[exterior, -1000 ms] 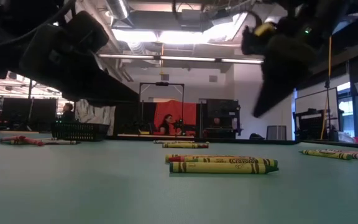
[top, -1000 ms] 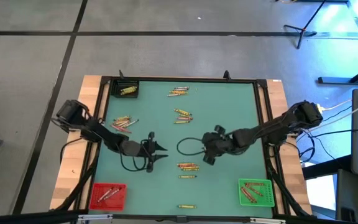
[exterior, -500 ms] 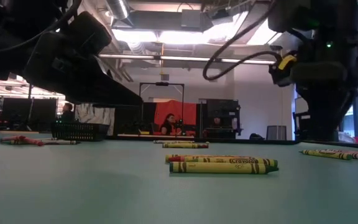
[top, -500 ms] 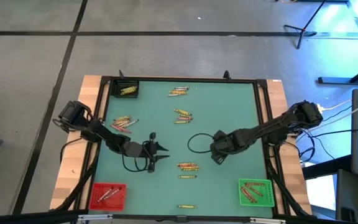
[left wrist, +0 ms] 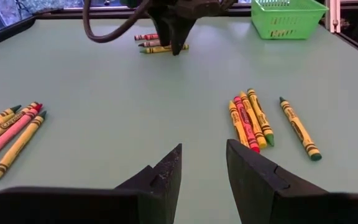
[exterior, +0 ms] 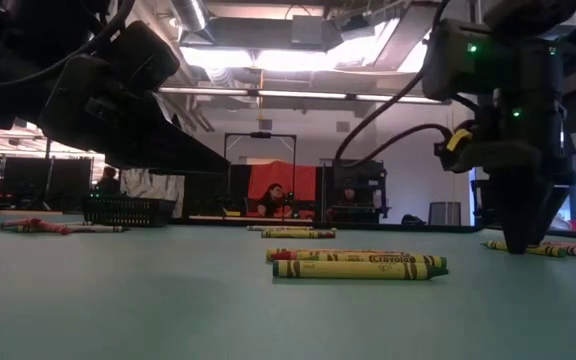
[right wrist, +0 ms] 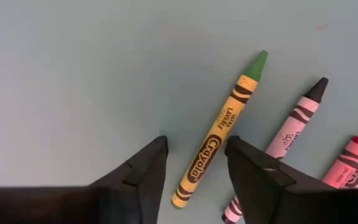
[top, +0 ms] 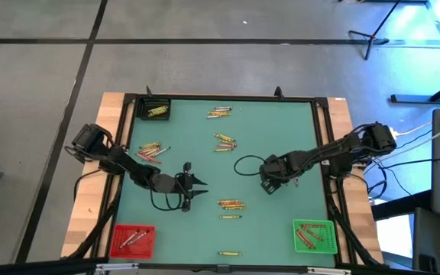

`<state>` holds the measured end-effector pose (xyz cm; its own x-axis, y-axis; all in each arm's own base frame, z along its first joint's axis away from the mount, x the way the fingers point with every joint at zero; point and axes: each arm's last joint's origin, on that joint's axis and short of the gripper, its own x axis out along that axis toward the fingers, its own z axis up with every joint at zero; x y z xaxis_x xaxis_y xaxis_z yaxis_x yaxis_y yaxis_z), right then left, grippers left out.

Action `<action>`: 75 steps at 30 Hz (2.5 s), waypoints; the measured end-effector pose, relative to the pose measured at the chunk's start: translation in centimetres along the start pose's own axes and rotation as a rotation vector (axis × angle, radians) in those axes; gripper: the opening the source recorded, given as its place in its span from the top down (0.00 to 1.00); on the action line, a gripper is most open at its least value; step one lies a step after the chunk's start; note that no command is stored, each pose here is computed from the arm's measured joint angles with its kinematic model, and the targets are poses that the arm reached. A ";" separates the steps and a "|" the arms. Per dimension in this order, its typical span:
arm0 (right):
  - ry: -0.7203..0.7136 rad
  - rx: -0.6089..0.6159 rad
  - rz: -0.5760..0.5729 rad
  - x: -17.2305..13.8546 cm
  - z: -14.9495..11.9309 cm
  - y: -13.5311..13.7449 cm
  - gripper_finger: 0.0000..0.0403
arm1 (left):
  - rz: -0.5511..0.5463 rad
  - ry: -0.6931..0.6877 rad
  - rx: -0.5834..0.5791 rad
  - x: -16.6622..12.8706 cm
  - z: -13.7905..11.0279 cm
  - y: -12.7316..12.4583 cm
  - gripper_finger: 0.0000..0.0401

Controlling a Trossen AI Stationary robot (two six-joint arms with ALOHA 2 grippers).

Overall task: Sort crayons
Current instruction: Put the green crayon into the black bin

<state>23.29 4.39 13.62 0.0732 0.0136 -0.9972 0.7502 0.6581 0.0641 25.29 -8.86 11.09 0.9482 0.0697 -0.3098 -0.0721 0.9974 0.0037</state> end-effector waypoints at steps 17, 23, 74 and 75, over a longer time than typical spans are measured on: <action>-0.084 -0.318 -0.027 0.1 0.1 0.2 0.95 | 0.032 0.000 0.002 0.0 0.0 0.1 0.73; -0.255 -0.449 0.009 -0.3 0.0 1.7 0.98 | -0.002 -0.059 -0.028 0.0 0.6 0.0 0.73; -1.133 -0.845 0.505 -1.3 3.7 10.3 0.98 | -0.032 -0.210 -0.131 2.1 4.4 0.8 0.89; -1.129 -0.842 0.512 -1.3 3.7 10.3 0.98 | -0.028 -0.210 -0.132 2.1 4.4 0.9 0.92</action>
<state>33.32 8.37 15.68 0.9536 0.0560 -0.2957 -0.0721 0.9964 -0.0440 28.63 -7.70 14.66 0.9929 0.0579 -0.1037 -0.0713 0.9889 -0.1304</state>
